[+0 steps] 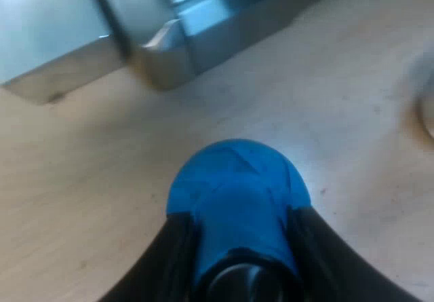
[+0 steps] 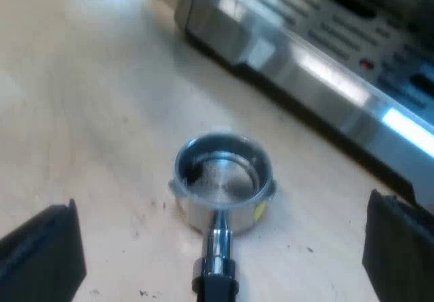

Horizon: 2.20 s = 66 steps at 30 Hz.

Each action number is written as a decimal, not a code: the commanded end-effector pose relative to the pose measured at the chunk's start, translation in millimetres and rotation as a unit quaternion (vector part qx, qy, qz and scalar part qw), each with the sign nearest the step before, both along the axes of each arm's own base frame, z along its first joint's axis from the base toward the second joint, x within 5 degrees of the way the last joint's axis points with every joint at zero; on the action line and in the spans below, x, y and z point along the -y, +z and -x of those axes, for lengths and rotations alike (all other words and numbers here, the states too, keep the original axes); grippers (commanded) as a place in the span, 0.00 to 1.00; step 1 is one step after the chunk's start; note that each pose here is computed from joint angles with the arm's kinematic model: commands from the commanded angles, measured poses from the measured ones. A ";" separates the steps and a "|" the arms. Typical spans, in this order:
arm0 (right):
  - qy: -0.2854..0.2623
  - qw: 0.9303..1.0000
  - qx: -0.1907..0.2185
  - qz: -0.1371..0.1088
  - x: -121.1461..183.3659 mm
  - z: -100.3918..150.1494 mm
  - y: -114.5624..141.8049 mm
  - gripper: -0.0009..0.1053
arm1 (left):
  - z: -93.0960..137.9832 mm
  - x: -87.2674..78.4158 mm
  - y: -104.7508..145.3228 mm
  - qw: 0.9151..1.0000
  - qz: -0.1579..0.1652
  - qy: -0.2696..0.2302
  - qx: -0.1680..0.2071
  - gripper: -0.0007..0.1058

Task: Grind coffee beans and then tamp

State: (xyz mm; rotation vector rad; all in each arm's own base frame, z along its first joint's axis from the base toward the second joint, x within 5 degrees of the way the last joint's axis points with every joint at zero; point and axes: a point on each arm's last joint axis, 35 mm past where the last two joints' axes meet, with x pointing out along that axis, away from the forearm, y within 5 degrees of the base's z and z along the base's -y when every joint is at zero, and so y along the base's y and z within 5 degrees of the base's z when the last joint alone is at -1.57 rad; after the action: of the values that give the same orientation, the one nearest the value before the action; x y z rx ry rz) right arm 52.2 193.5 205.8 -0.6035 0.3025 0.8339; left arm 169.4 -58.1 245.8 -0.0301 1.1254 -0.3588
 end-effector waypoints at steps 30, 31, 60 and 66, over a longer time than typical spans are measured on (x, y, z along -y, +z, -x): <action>-0.002 0.999 0.000 -0.036 21.2 3.4 -39.0 0.81 | 30.8 91.7 69.4 0.963 0.060 -0.248 0.082 0.01; -0.003 0.999 -0.001 -0.038 21.2 3.4 -39.0 0.81 | 28.6 94.5 66.5 0.964 0.057 -0.249 0.078 0.01; -0.007 0.999 -0.006 -0.043 21.2 3.4 -39.0 0.81 | -12.7 135.4 -5.5 0.969 -0.010 -0.245 -0.019 0.01; -0.007 0.999 -0.006 -0.043 21.2 3.4 -39.0 0.81 | -15.4 138.2 -13.7 0.969 -0.017 -0.245 -0.031 0.01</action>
State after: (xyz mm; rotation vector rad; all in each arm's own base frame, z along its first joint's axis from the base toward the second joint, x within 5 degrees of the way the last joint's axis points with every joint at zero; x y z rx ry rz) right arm 48.4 171.7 164.7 -0.5341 0.2898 0.8330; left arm 183.1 -194.6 229.6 0.2742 1.2126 -0.7881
